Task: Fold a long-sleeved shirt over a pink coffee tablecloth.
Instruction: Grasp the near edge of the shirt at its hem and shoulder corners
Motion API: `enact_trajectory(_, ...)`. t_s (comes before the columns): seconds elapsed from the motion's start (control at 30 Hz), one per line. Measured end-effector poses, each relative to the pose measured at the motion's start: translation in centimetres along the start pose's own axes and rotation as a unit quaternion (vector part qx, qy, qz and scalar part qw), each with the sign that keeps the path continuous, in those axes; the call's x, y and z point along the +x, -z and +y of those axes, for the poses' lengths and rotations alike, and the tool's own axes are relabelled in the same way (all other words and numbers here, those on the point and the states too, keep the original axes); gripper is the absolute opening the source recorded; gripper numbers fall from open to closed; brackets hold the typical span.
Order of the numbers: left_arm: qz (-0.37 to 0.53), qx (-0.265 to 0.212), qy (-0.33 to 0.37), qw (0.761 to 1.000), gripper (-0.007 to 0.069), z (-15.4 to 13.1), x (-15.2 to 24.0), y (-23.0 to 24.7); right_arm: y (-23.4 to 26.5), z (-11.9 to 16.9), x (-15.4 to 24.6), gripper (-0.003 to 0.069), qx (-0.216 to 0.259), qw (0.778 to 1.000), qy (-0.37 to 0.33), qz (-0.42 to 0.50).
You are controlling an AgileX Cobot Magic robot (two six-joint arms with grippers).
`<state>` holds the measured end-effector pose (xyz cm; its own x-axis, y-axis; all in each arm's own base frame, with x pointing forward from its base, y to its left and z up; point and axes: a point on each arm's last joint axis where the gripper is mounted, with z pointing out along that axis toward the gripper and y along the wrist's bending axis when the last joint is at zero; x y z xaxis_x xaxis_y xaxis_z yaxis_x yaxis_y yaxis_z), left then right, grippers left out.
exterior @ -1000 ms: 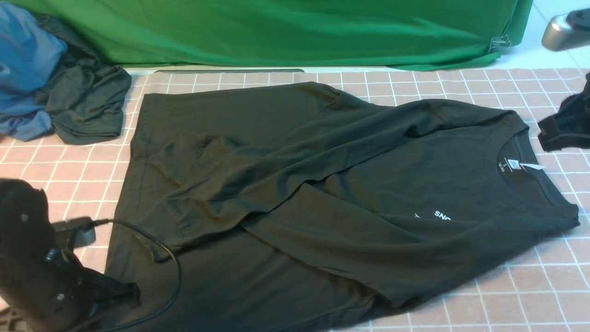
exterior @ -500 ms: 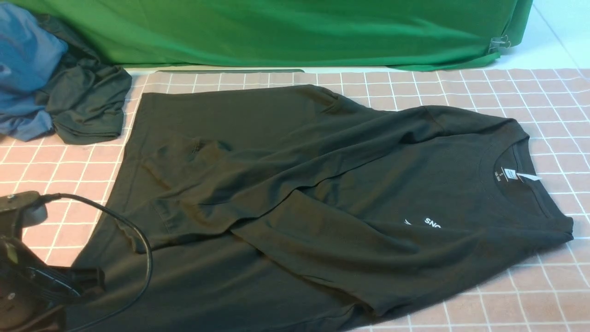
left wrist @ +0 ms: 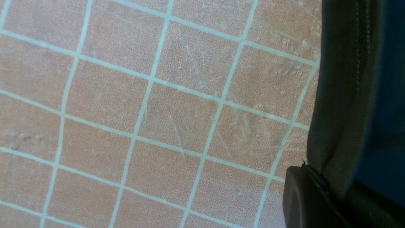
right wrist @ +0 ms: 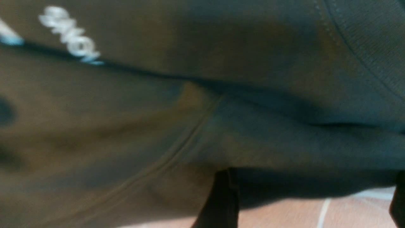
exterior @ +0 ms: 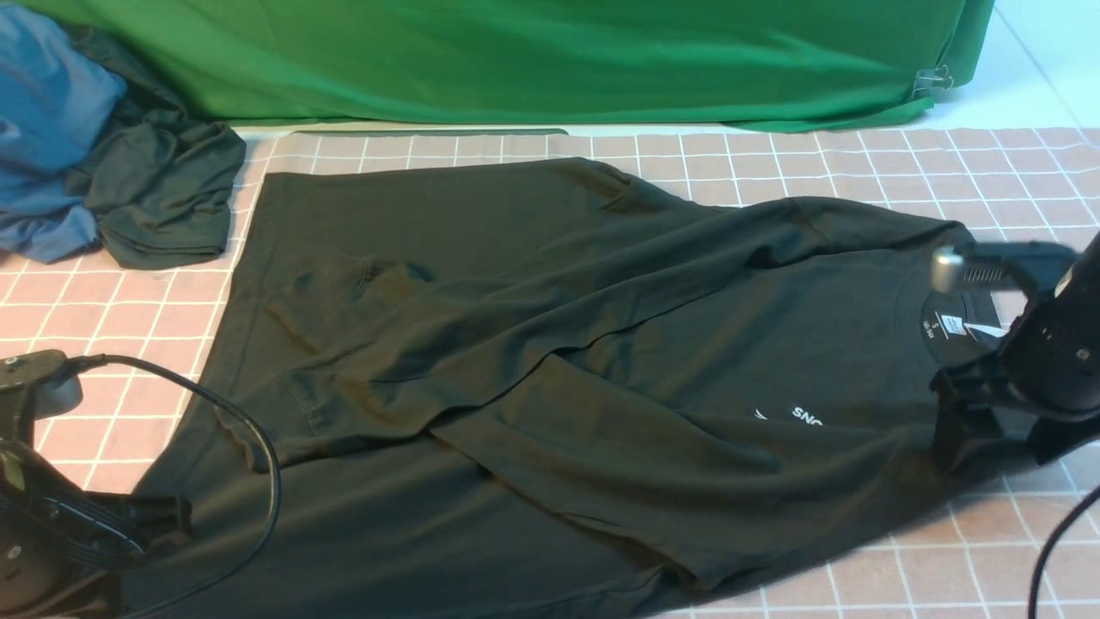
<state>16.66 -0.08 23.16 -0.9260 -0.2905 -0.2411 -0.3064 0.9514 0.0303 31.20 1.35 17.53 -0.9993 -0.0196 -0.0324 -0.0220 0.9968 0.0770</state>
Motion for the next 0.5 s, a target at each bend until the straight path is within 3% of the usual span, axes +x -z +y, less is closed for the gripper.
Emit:
enact_trajectory(0.17, 0.0, 0.0, -0.001, 1.0, 0.0032, 0.0, 0.0, 0.0, -1.1, -0.1, -0.6, 0.0688, 0.007, 1.0, -0.003, -0.008)
enact_trajectory(0.23, 0.0, 0.001, 0.0, 1.0, 0.0032, 0.0, 0.0, 0.0, -1.2, -0.1, -0.7, 0.0655, 0.007, 1.0, -0.003, -0.011)
enact_trajectory(0.3, 0.0, 0.001, 0.0, 1.0, 0.0032, 0.0, 0.0, 0.0, -1.2, -0.1, -0.7, 0.0544, 0.007, 1.0, -0.001, -0.011)
enact_trajectory(0.37, 0.0, 0.001, 0.0, 1.0, 0.0032, 0.0, 0.0, 0.0, -1.2, 0.0, -0.6, 0.0325, 0.007, 1.0, 0.013, -0.008)
enact_trajectory(0.43, 0.0, 0.001, 0.0, 1.0, 0.0032, 0.0, 0.0, 0.0, -1.3, 0.0, -0.5, 0.0163, 0.006, 1.0, 0.023, -0.002)
enact_trajectory(0.5, 0.0, 0.001, 0.0, 1.0, 0.0032, 0.0, 0.0, 0.0, -1.3, 0.0, -0.4, 0.0069, 0.005, 0.999, 0.033, 0.006)
